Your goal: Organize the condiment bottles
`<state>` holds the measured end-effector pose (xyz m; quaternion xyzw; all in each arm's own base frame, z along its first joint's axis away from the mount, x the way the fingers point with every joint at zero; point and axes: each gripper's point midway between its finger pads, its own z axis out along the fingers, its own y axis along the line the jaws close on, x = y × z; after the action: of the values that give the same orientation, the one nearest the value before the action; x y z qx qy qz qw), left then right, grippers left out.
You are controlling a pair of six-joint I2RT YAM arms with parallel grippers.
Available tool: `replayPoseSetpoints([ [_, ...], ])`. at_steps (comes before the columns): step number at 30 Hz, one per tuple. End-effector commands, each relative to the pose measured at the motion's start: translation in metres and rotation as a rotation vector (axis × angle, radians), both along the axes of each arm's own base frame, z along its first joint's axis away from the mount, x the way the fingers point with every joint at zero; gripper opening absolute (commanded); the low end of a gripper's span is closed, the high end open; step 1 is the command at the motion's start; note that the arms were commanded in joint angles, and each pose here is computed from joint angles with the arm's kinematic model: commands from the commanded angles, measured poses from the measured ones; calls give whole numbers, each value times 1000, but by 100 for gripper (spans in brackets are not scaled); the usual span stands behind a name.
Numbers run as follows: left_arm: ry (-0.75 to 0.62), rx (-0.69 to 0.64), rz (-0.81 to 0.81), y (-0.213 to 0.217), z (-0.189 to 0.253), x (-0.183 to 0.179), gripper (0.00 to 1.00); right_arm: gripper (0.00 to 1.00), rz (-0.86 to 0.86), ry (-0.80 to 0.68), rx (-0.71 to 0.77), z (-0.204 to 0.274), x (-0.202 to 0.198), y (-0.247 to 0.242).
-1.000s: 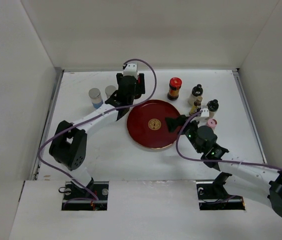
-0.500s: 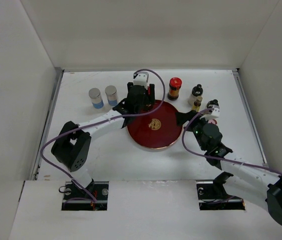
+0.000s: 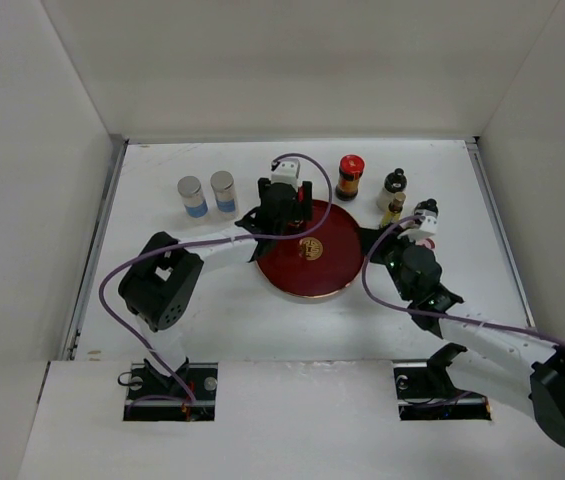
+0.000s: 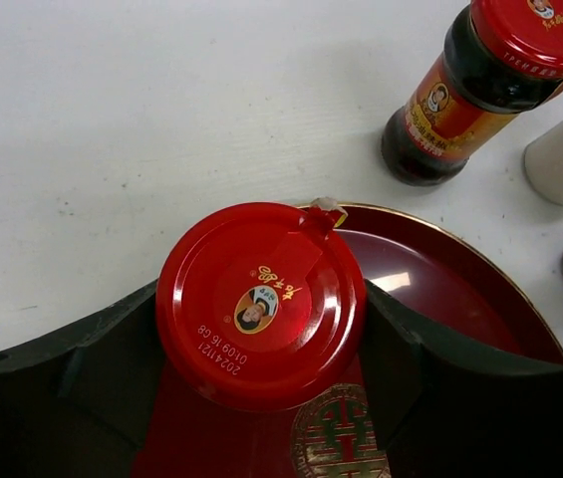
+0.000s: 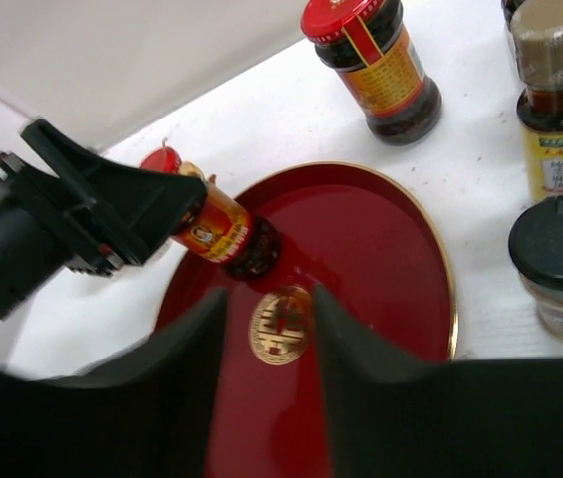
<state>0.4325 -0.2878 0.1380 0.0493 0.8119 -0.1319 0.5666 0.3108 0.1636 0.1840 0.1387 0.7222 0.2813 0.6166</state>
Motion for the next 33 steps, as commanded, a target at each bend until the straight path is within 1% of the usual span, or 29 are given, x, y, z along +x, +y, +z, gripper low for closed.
replayPoseSetpoints([
  [1, -150, -143, 9, -9, 51, 9, 75, 34, -21, -21, 10, 8, 6, -3],
  [2, -157, -149, 5, -10, 53, 7, 80, 28, -22, -13, -4, 6, 8, -3],
  [3, -170, -159, 7, -8, 59, 3, 84, 27, -23, -4, -17, 4, 10, -2],
  [5, -192, -177, 8, -5, 71, -2, 88, 30, -16, 9, -47, 4, 13, 0],
  [7, -219, -201, 14, 1, 88, -11, 92, 40, -9, 22, -82, 6, 19, 5],
  [10, -271, -264, 30, 16, 114, -28, 94, 60, -4, 56, -139, 8, 31, 12],
  [11, -286, -284, 39, 23, 120, -34, 94, 65, -4, 68, -159, 8, 36, 14],
  [14, -297, -337, 65, 47, 123, -52, 94, 73, -35, 97, -197, 6, 59, 14],
  [17, -272, -382, 85, 69, 108, -74, 92, 81, -69, 111, -249, 5, 90, 9],
  [20, -222, -404, 101, 87, 78, -95, 91, 87, -90, 136, -300, -1, 121, 8],
  [22, -191, -404, 112, 98, 58, -106, 91, 88, -106, 160, -341, -8, 140, 6],
  [25, -158, -411, 118, 106, 39, -114, 91, 90, -116, 186, -377, -15, 163, 6],
  [27, -147, -420, 114, 109, 34, -117, 91, 92, -119, 201, -406, -18, 180, 7],
  [30, -160, -421, 112, 110, 30, -114, 91, 93, -136, 230, -464, -27, 203, 4],
  [33, -145, -419, 80, 105, 24, -114, 90, 93, -157, 231, -489, -32, 218, -1],
])
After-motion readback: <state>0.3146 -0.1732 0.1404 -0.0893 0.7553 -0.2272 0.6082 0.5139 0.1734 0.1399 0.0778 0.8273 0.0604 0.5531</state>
